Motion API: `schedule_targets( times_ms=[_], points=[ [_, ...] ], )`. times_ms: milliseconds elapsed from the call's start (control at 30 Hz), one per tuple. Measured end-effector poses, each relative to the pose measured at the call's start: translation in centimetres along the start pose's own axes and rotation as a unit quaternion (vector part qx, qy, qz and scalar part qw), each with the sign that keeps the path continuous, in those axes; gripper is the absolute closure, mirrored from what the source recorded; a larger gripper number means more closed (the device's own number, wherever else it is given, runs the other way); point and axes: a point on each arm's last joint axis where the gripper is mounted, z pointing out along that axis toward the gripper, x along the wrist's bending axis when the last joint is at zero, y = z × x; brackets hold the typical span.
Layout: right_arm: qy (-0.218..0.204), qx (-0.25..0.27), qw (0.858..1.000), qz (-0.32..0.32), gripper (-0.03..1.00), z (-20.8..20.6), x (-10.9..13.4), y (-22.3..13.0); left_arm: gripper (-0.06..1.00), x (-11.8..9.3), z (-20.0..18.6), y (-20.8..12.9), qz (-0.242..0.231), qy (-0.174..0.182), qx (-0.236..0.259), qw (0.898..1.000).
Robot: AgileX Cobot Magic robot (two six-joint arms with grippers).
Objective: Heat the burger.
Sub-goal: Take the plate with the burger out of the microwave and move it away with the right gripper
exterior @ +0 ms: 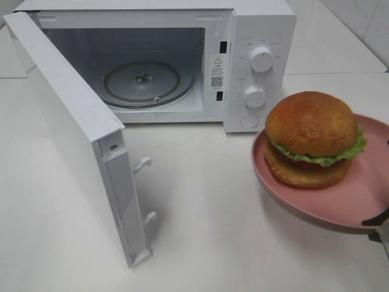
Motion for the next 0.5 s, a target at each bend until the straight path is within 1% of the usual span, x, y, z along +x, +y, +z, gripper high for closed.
schedule_targets(
  times_ms=[100,167,267,333,433,500],
  points=[
    [-0.002,0.007,1.0,0.012,0.9,0.0,0.0,-0.1,-0.04,0.0,0.0,0.0,0.0,0.0,0.0,1.0],
    [-0.013,0.041,0.997,0.066,0.9,0.0,-0.2,-0.8,-0.04,0.0,0.0,0.0,0.0,0.0,0.0,1.0],
    [-0.017,0.048,0.995,0.081,0.9,0.0,-0.2,-0.9,-0.04,0.0,0.0,0.0,0.0,0.0,0.0,1.0],
    [-0.029,0.071,0.986,0.145,0.9,-0.1,-0.3,-1.4,-0.04,0.0,0.0,0.0,0.0,0.0,0.0,1.0],
    [-0.032,0.076,0.984,0.157,0.9,-0.1,-0.3,-1.5,-0.04,0.0,0.0,0.0,0.0,0.0,0.0,1.0],
    [-0.043,0.099,0.971,0.212,0.9,-0.2,-0.4,-1.9,-0.04,0.0,0.0,0.0,0.0,0.0,0.0,1.0]
  ],
)
